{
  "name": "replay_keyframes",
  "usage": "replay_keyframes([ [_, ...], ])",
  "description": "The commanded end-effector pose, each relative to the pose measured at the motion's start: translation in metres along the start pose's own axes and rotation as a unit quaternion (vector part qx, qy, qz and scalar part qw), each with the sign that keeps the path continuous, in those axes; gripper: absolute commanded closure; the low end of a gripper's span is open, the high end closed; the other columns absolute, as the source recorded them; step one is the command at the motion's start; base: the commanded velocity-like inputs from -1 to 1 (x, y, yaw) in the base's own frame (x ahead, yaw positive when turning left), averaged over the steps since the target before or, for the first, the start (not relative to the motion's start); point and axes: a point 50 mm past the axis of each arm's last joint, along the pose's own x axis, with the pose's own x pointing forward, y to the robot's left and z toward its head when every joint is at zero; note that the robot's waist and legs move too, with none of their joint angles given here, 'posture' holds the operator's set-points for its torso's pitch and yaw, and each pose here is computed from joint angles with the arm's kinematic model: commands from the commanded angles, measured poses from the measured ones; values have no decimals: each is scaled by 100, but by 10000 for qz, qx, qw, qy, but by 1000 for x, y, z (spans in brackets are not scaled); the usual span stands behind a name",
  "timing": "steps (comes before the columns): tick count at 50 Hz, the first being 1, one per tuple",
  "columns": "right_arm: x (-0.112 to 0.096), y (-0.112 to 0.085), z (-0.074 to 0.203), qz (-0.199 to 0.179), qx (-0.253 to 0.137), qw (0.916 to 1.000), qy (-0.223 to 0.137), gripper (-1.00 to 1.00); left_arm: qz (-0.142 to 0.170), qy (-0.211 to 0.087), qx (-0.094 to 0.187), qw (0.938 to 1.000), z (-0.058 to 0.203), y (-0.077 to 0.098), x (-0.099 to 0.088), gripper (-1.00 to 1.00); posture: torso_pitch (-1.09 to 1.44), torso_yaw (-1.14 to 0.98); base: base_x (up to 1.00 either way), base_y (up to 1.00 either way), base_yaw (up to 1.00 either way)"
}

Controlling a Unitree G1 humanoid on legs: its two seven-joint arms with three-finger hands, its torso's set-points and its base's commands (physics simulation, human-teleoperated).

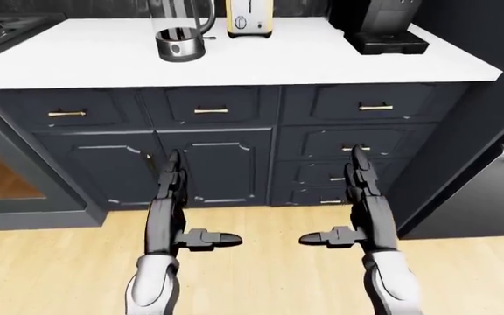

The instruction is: Press down the lever to turn on the electric kettle.

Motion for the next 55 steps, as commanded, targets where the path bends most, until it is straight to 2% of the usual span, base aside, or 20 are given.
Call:
replay_keyframes([
  [1, 2, -1, 15, -18, -12, 9993, -385, -100, 3, -421, -14, 9991, 20, -1, 1, -100, 0, 0, 0, 0, 0],
  [4, 2, -1, 19, -23, -21, 9992, -408, -100, -60, -464, -150, 9988, 26, -2, 3, -100, 0, 0, 0, 0, 0],
  [9, 5, -3, 23, -48, -68, 9989, -454, -100, 15, -562, -153, 9983, 36, -4, 6, -100, 0, 0, 0, 0, 0],
  [11, 6, -4, 22, -86, -97, 9989, -461, -100, 48, -595, -300, 9978, 43, -2, 8, -100, 0, 0, 0, 0, 0],
  [14, 6, -6, 23, -133, -142, 9987, -472, -100, 64, -673, -378, 9970, 52, -2, 5, -100, 0, 0, 0, 0, 0],
  [26, 6, -1, 18, -124, -135, 9991, -380, -100, 157, -762, -227, 9967, 56, 2, 1, -100, 0, 0, 0, 4, 0],
  [55, 5, 1, 16, -77, -45, 9993, -352, -100, 70, -661, -322, 9973, 56, -3, 1, -100, 0, 0, 0, 10, 0],
])
